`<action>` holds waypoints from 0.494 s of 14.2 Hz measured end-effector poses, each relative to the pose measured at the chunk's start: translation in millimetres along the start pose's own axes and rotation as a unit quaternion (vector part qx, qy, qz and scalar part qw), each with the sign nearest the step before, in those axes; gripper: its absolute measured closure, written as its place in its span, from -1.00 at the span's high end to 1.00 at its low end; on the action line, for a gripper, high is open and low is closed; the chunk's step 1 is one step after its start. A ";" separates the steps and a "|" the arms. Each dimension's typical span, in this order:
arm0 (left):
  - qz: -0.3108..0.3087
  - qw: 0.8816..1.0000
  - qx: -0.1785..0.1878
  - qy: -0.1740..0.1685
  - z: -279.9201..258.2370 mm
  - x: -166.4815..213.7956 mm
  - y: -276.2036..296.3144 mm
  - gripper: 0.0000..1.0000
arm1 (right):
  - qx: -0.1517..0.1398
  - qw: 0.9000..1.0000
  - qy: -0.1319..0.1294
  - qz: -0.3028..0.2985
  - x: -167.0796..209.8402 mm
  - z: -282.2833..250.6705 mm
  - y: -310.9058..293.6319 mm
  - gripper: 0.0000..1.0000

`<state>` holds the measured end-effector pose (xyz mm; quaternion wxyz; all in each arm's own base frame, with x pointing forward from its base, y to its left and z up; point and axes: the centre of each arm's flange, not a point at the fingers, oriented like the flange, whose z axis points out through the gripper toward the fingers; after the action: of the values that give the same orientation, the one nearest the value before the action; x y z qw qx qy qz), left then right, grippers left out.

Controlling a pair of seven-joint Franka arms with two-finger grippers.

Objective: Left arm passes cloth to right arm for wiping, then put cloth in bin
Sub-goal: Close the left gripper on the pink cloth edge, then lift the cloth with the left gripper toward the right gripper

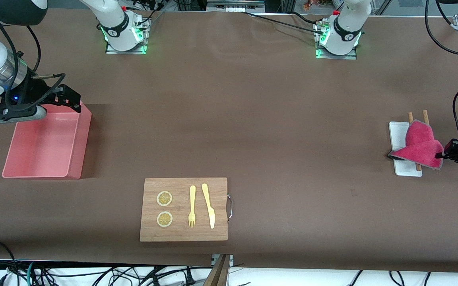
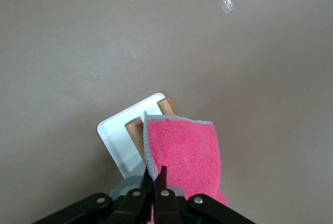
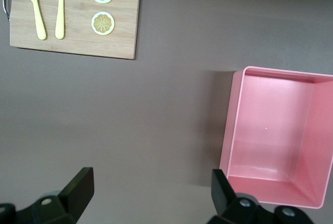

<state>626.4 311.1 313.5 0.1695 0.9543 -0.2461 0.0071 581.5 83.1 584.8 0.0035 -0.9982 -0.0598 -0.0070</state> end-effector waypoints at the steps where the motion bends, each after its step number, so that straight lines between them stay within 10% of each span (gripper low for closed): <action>1: 0.003 1.000 0.000 0.000 -9.5 1.6 4.3 -0.94 | 0.000 1.000 0.000 0.000 0.0 0.0 0.1 1.00; 7: 0.053 0.998 -0.001 -0.014 -98.7 48.5 103.4 -0.95 | 0.000 1.000 0.000 0.001 0.0 0.1 0.8 1.00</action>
<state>627.1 235.8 444.3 0.1659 0.9398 -0.2988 0.0022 581.6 82.3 584.7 0.0034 -0.9982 -0.0591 -0.0068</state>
